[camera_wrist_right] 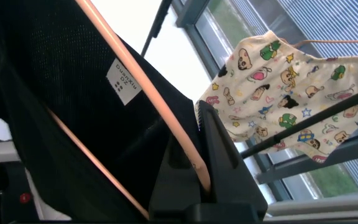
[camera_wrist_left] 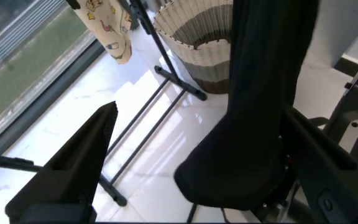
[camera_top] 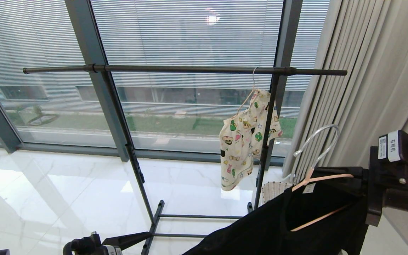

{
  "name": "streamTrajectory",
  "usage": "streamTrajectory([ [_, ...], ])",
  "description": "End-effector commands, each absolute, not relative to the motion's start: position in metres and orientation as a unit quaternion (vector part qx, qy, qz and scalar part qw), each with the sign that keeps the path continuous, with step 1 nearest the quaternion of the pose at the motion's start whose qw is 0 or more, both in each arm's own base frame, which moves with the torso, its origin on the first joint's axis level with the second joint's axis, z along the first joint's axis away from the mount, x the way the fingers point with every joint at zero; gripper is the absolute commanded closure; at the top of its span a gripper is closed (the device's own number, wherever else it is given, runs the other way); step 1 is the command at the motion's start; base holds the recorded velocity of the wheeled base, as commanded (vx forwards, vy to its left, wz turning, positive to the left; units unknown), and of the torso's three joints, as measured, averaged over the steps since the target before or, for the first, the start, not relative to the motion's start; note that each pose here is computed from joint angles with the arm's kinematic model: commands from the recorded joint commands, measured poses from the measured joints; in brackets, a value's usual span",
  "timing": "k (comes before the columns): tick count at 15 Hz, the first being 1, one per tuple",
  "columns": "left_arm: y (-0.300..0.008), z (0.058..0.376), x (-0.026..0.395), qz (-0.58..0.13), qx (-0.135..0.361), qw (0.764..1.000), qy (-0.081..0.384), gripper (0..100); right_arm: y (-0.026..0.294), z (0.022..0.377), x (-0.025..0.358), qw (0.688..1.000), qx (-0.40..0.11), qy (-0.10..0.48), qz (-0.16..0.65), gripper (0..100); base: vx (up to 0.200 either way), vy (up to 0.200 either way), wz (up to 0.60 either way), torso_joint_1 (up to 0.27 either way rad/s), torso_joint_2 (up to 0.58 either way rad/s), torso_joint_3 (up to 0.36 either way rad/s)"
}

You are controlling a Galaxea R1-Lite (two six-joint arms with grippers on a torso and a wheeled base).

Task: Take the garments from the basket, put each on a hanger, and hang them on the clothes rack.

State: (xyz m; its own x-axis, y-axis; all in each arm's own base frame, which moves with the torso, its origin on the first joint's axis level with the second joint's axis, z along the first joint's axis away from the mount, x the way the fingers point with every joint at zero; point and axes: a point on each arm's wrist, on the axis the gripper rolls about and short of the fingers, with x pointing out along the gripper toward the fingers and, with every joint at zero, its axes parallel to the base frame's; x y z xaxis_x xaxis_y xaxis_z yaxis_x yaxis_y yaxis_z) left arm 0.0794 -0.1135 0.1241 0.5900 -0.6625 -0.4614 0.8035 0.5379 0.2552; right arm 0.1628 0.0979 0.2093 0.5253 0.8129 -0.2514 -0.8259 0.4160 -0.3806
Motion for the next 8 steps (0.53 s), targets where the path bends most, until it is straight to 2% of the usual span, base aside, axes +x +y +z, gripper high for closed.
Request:
streamTrajectory([
  [1, -0.114, 0.121, 0.081, -0.42, 0.229, 0.862, 0.165, 0, 0.102, 0.212, 0.159, 0.836, -0.233, 0.005, 0.498, 100, 0.0, 0.0, 0.0, 0.0, 0.0, 0.0],
  [3, -0.114, 0.119, 0.081, -0.421, 0.231, 0.86, 0.17, 0, 0.104, 0.213, 0.157, 0.833, -0.233, 0.003, 0.501, 100, 0.0, 0.0, 0.0, 0.0, 0.0, 0.0],
  [4, -0.113, 0.117, 0.081, -0.421, 0.234, 0.859, 0.173, 100, 0.103, 0.213, 0.156, 0.834, -0.232, 0.001, 0.501, 100, 0.0, 0.0, 0.0, 0.0, 0.0, 0.0],
  [6, -0.108, 0.112, 0.082, -0.406, 0.239, 0.862, 0.186, 100, 0.102, 0.214, 0.155, 0.836, -0.229, 0.002, 0.499, 100, 0.0, 0.0, 0.0, 0.0, 0.0, 0.0],
  [8, -0.096, 0.107, 0.088, -0.362, 0.239, 0.878, 0.202, 100, 0.1, 0.215, 0.154, 0.845, -0.225, 0.005, 0.485, 100, 0.0, 0.0, 0.0, 0.0, 0.0, 0.0],
])
